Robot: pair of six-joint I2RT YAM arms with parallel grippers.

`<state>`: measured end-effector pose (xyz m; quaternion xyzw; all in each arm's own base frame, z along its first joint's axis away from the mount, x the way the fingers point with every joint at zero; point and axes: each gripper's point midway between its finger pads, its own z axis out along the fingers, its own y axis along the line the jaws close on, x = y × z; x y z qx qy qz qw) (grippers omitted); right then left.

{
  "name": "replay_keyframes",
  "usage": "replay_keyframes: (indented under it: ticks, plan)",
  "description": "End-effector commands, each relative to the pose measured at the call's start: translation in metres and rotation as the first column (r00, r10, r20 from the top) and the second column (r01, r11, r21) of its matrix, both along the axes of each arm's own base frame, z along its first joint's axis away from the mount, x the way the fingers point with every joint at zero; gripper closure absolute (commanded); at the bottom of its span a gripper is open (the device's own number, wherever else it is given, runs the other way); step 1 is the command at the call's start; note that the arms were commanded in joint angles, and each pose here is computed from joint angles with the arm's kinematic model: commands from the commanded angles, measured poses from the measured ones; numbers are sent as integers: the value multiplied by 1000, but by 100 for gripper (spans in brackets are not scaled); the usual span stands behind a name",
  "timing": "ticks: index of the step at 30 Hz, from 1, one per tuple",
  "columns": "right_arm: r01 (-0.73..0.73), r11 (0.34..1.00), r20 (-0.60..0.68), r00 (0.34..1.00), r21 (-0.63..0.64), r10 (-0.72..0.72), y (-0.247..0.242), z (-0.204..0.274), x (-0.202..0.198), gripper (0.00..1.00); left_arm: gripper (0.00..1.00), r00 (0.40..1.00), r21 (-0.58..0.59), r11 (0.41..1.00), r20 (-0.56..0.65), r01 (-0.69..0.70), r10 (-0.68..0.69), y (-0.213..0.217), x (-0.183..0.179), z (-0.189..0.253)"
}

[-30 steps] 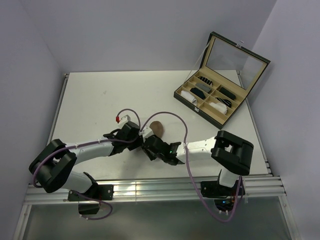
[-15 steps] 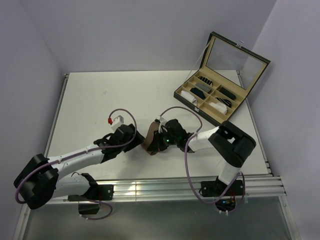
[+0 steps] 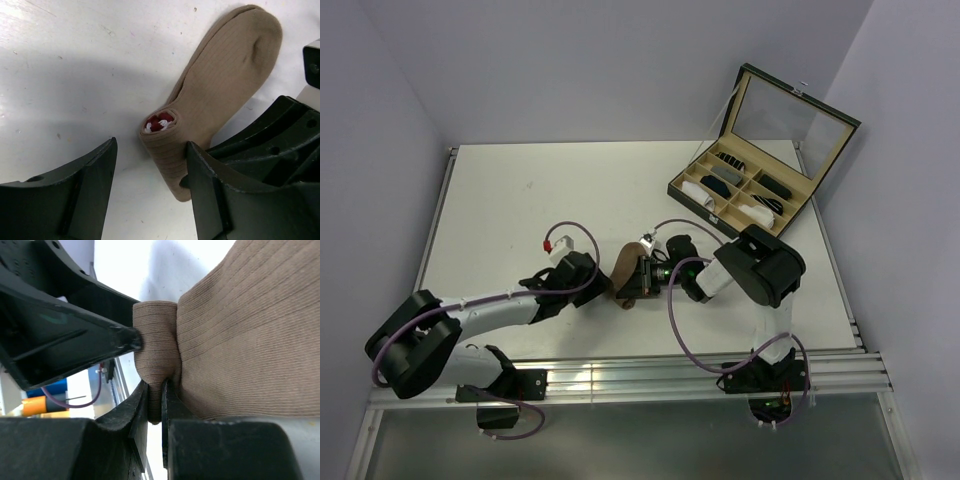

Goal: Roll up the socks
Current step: Roll the sock at the center of the board.

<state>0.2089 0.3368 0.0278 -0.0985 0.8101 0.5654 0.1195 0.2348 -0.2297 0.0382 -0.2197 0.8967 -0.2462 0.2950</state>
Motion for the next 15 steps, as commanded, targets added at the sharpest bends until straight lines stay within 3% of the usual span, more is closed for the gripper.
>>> replay_keyframes:
  ticks: [1, 10, 15]
  plan:
    - [-1, 1000, -65, 998, -3, 0, -6, -10, -7, 100, 39, 1000, -28, 1000, 9, -6, 7, -9, 6, 0]
    - [11, 1000, -101, 995, -19, -13, -9, -18, -5, 100, 51, 999, 5, 1000, -30, -24, 24, -5, 4, -21]
    - [22, 998, -36, 999, -56, -24, -12, -13, 1, 91, 70, 998, 21, 1000, -60, -15, 16, -6, 1, -31]
